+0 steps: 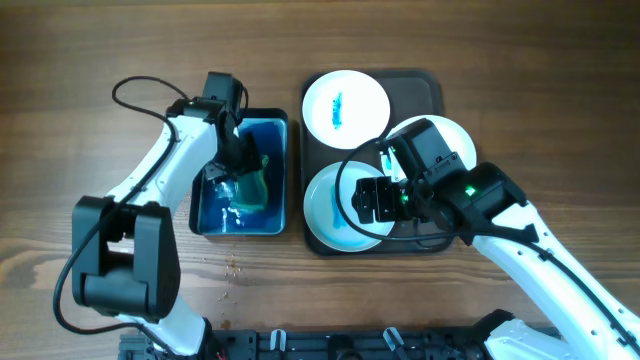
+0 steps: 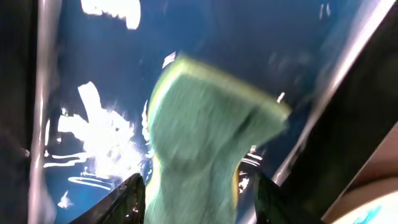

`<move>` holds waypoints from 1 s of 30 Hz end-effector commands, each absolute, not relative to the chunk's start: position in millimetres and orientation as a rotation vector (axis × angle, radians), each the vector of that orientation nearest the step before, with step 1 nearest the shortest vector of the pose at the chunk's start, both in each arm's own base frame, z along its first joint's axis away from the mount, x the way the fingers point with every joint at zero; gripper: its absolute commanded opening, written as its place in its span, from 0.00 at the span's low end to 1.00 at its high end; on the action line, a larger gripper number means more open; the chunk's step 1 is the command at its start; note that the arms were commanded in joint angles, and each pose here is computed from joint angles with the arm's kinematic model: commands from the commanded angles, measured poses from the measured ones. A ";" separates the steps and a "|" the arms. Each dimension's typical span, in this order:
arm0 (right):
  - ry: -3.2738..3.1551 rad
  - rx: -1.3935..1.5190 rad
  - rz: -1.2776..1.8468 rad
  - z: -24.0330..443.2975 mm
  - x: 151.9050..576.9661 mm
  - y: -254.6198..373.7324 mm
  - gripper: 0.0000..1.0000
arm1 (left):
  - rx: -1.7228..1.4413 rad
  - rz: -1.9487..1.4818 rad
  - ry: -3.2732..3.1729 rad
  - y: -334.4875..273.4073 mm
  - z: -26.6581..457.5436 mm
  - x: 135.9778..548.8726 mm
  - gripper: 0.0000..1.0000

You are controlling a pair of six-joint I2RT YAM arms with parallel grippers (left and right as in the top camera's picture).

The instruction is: Clean dirty plates on tray and stack at the side

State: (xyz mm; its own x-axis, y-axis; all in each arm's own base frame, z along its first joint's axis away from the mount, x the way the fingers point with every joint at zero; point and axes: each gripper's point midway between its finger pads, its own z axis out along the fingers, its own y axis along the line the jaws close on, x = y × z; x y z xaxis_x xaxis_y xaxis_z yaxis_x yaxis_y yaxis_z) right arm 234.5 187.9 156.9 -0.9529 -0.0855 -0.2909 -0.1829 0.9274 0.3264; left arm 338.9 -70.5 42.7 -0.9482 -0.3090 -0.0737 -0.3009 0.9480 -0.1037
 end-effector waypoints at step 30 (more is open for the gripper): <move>2.957 0.002 0.575 90.3 217.5 130.0 0.84 | -0.377 -0.077 3.072 -73.3 24.4 305.1 0.56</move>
